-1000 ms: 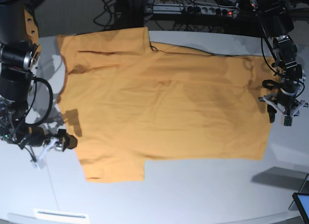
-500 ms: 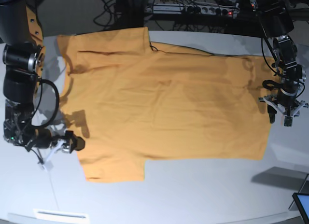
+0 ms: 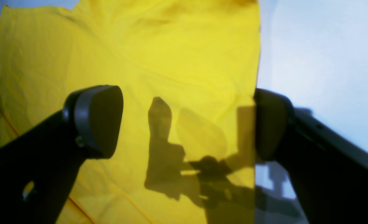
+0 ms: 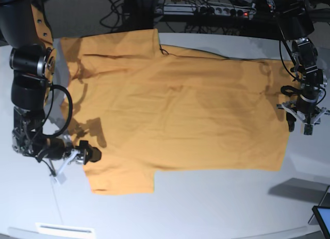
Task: Fold the T-shirt properly
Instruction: 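Grasp the side edge with the right gripper, then the left gripper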
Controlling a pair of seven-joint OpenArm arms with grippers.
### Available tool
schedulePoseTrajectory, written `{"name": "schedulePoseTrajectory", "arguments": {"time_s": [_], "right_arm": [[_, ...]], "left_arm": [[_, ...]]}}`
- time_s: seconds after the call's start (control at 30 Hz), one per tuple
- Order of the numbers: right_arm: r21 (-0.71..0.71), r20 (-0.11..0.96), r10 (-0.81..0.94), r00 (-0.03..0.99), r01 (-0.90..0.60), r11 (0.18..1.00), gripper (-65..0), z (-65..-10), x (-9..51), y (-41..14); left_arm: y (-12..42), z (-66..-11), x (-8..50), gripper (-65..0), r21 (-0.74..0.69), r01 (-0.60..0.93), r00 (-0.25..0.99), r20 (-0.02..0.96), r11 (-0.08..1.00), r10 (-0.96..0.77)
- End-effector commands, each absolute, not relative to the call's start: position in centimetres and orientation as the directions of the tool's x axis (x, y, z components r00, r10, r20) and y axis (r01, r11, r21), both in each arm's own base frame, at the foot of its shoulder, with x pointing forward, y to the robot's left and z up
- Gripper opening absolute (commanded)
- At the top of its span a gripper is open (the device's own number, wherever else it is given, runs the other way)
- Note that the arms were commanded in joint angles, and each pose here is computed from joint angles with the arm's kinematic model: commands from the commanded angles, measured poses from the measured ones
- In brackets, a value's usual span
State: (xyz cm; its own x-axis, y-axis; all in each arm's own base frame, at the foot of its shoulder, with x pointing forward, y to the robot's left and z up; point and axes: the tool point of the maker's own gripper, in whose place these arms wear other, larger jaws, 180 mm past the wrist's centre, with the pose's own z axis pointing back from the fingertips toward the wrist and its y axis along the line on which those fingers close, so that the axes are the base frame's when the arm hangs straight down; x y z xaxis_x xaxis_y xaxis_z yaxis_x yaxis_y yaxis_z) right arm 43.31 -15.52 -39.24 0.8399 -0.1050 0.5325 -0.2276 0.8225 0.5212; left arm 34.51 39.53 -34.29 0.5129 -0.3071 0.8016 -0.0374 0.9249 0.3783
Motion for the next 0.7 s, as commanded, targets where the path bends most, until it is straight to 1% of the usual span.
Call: {"name": "schedulePoseTrajectory", "arguments": {"time_s": [0.0,0.23,0.3,0.4,0.5,0.6,0.67], "right_arm": [[0.512,0.569,-0.111,0.815,-0.246,0.823,-6.1,-37.6,44.5,-15.9],[0.528,0.562,-0.109,0.82,-0.254,0.811,-6.4,-38.0,44.3,-14.6],[0.535,0.562,-0.108,0.82,-0.261,0.804,-9.6,-38.0,44.3,-14.0],[0.539,0.561,-0.109,0.821,-0.263,0.8,-20.5,-38.1,44.3,-13.7],[0.54,0.563,-0.11,0.819,-0.263,0.799,-32.8,-38.0,44.3,-13.6],[0.541,0.56,-0.112,0.821,-0.26,0.8,-47.2,-38.1,44.3,-13.6],[0.541,0.559,-0.115,0.821,-0.257,0.801,-57.9,-38.1,44.3,-13.8]], "left_arm": [[40.3,-31.6,35.5,-38.5,0.404,-0.064,0.455,0.826,0.913,-0.333],[40.3,-31.6,35.6,-38.5,0.403,-0.065,0.455,0.826,0.913,-0.333],[40.3,-31.7,35.6,-38.5,0.402,-0.065,0.456,0.826,0.913,-0.332],[40.4,-31.8,35.5,-38.5,0.401,-0.065,0.458,0.825,0.914,-0.33],[40.4,-31.8,35.5,-38.5,0.401,-0.065,0.458,0.825,0.914,-0.33],[40.4,-31.8,35.5,-38.5,0.401,-0.065,0.458,0.825,0.914,-0.33],[40.3,-31.7,35.5,-38.1,0.396,-0.066,0.456,0.828,0.916,-0.326]]}}
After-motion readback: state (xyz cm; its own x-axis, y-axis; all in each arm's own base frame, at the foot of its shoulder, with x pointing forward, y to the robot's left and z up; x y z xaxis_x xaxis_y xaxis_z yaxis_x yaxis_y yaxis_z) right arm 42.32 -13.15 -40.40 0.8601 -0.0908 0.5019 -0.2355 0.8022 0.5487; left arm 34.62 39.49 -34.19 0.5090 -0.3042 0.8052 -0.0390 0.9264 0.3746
